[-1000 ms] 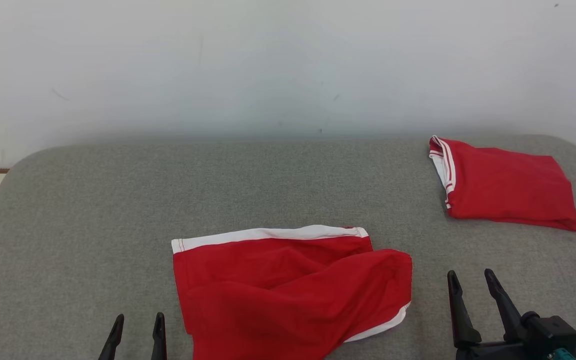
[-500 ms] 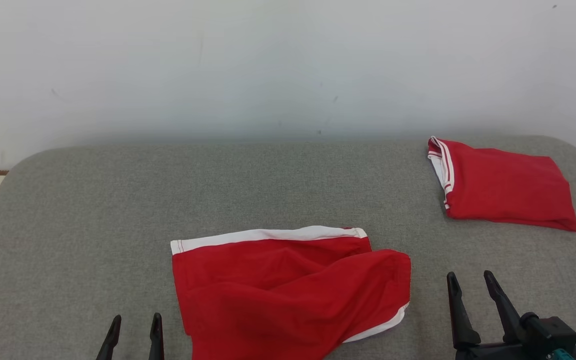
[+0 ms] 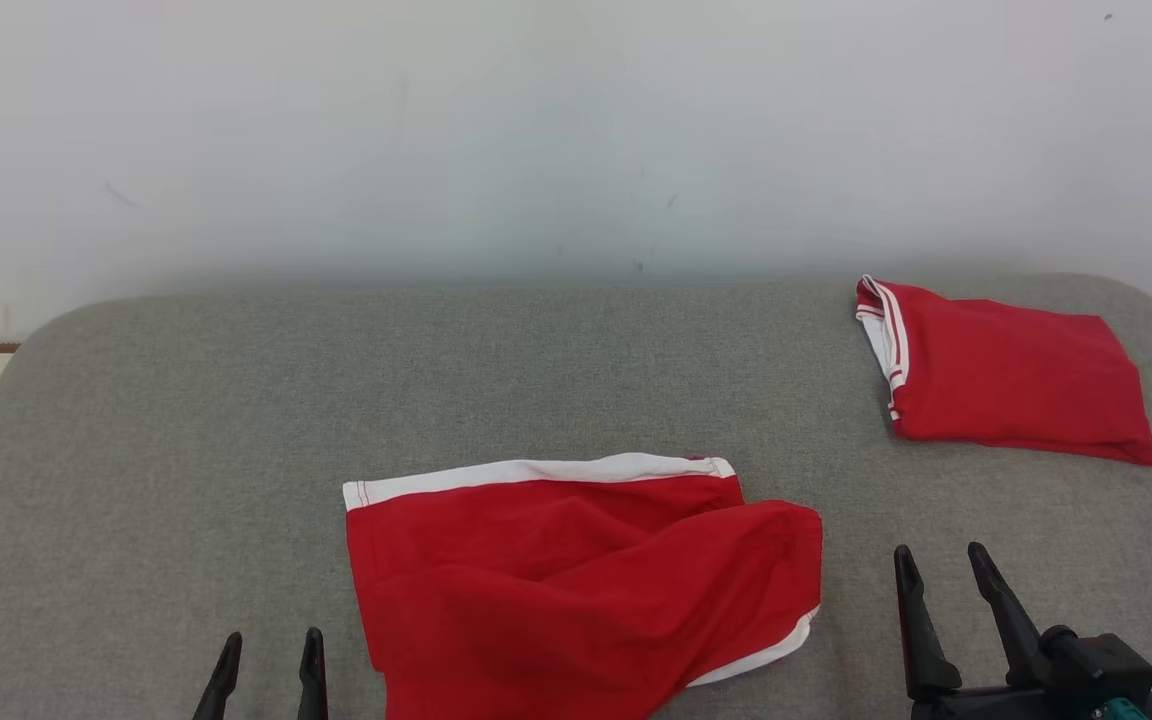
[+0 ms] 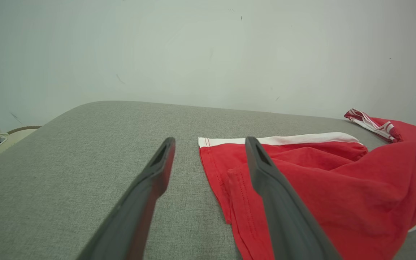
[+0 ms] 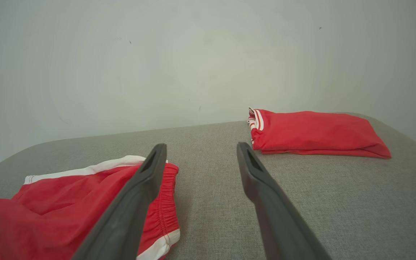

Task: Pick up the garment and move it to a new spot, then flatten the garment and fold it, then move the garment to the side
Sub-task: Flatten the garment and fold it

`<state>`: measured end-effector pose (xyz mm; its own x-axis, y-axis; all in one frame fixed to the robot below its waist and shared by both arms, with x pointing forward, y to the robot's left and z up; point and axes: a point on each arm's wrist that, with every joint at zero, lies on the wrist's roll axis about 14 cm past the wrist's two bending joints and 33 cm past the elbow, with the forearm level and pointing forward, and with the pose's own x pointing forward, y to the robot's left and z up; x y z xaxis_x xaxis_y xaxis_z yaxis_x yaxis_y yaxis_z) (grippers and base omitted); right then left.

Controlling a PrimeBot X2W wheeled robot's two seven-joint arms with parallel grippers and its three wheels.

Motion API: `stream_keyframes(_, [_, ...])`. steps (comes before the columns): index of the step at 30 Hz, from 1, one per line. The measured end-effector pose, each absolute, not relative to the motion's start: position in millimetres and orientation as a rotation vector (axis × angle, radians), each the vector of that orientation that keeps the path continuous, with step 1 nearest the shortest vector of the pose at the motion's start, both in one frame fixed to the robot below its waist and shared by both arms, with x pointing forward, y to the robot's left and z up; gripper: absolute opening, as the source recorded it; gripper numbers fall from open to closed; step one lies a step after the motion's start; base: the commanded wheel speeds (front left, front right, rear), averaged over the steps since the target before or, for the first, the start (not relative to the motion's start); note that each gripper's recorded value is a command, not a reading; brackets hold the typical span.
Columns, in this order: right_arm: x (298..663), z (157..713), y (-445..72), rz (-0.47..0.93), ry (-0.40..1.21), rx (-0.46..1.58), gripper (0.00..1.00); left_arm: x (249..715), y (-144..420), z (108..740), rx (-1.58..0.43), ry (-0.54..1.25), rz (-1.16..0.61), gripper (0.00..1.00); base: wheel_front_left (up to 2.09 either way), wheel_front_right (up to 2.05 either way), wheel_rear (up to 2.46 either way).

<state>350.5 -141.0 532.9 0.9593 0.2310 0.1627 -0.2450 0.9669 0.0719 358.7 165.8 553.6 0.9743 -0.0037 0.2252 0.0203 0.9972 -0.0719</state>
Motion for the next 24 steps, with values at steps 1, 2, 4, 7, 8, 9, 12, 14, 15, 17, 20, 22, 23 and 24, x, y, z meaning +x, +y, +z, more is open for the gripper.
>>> stream_keyframes(1, [350.6,532.9,-140.7,0.242,-0.154,0.092,1.0,358.5,166.1,553.4,-0.074,-0.226,-0.011,1.0,0.0,0.0,0.0])
stream_keyframes(2, [350.6,532.9,-140.5,0.243,-0.154,0.092,1.0,358.4,166.3,553.2,-0.074,-0.226,-0.011,1.0,0.0,0.0,0.0])
stream_keyframes(4, [350.7,532.6,-140.2,0.244,-0.153,0.092,1.0,358.2,166.7,553.4,-0.074,-0.226,-0.01,1.0,0.0,0.0,0.0])
stream_keyframes(7, [350.7,532.1,-139.9,0.245,-0.151,0.091,1.0,358.1,166.8,553.4,-0.075,-0.226,-0.009,1.0,0.0,0.0,0.0])
stream_keyframes(8, [350.6,531.6,-139.9,0.245,-0.15,0.091,1.0,358.0,166.7,553.3,-0.075,-0.226,-0.01,1.0,0.0,0.0,0.0])
stream_keyframes(9, [350.5,530.6,-139.4,0.247,-0.147,0.091,1.0,357.8,166.3,552.8,-0.077,-0.225,-0.011,1.0,0.0,0.0,0.0])
stream_keyframes(12, [348.5,521.8,-135.3,0.263,-0.118,0.09,1.0,355.1,160.8,543.3,-0.08,-0.195,-0.037,1.0,0.0,0.0,0.0])
stream_keyframes(14, [347.4,516.2,-133.2,0.276,-0.099,0.086,1.0,351.4,156.4,535.0,-0.08,-0.17,-0.056,1.0,0.0,0.0,0.0])
stream_keyframes(15, [346.8,512.7,-131.7,0.284,-0.087,0.081,1.0,350.8,153.6,532.1,-0.082,-0.161,-0.067,1.0,0.0,0.0,0.0])
stream_keyframes(17, [345.6,503.8,-130.4,0.3,-0.058,0.068,1.0,348.6,149.5,525.1,-0.087,-0.139,-0.082,1.0,0.0,0.0,0.0])
stream_keyframes(20, [345.7,491.8,-128.9,0.324,-0.014,0.051,1.0,341.8,141.8,508.3,-0.103,-0.086,-0.106,1.0,0.0,0.0,0.0])
stream_keyframes(22, [346.0,480.9,-126.6,0.343,0.032,0.044,1.0,338.8,133.7,497.9,-0.111,-0.052,-0.133,1.0,0.0,0.0,0.0])
stream_keyframes(23, [344.6,473.3,-125.7,0.353,0.062,0.039,1.0,336.3,129.7,490.9,-0.117,-0.029,-0.144,1.0,0.0,0.0,0.0])
stream_keyframes(24, [343.3,467.2,-125.7,0.357,0.084,0.038,1.0,333.0,125.1,482.5,-0.128,-0.001,-0.16,1.0,0.0,0.0,0.0])
